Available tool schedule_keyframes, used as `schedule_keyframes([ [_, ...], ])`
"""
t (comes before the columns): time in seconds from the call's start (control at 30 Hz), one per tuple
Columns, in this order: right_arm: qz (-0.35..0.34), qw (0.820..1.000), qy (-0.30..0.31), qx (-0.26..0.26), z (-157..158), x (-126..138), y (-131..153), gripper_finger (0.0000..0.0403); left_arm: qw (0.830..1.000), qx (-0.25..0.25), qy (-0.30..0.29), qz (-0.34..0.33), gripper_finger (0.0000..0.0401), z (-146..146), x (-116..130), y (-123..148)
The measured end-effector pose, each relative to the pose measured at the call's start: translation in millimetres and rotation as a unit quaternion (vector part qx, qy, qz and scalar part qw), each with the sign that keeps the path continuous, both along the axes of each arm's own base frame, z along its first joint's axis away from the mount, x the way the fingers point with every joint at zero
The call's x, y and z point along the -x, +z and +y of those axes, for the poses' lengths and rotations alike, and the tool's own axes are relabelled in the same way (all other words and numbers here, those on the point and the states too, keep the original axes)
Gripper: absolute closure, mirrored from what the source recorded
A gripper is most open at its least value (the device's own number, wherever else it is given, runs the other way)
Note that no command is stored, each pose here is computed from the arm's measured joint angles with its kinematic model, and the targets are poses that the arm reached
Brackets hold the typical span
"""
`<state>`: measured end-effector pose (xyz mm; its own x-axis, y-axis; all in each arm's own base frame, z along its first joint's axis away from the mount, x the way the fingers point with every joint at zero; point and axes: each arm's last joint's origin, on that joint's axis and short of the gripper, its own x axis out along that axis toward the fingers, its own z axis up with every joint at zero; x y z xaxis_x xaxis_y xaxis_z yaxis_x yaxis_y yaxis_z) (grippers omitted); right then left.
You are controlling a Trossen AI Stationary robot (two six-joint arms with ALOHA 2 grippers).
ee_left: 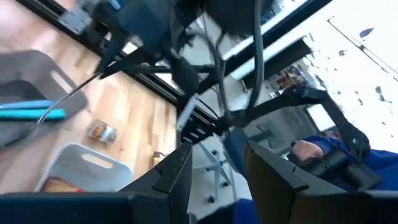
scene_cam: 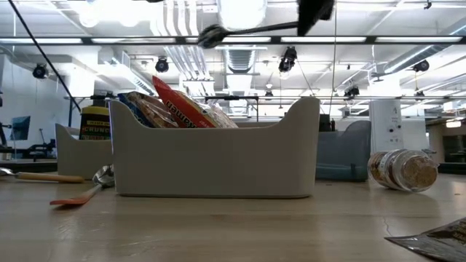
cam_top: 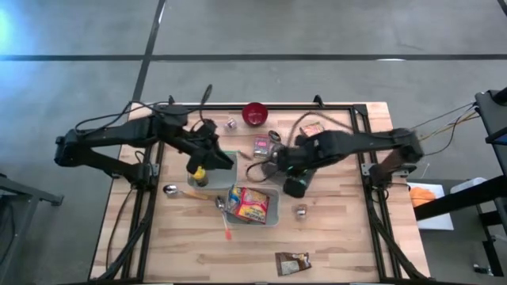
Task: Pick & Place Food Item
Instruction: Put the silver spoon into the black bin
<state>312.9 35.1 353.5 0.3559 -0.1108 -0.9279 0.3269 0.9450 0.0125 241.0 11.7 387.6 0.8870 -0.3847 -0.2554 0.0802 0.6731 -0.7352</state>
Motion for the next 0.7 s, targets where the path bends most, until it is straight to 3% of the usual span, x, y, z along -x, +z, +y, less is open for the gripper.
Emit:
schedule_keyframes([
  [0.17,-0.081,0.989,-0.098,-0.070,-17.5,38.0,-11.5,0.0395,0.999,-0.017,0.031,-0.008,0.0255,0.3,13.7,6.5],
  [0.4,-0.114,0.952,-0.244,-0.148,-18.2,71.5,-59.8,0.0395,0.999,-0.021,0.044,-0.016,0.0255,0.6,18.1,9.6],
  [0.53,-0.111,0.938,-0.279,-0.174,-15.3,75.0,-88.8,0.0395,0.998,-0.023,0.052,-0.015,0.0255,1.1,18.0,9.5],
  [0.7,-0.087,0.942,-0.275,-0.169,-15.5,73.6,-110.6,0.0395,0.998,-0.027,0.063,-0.011,0.0255,1.8,18.0,8.8],
])
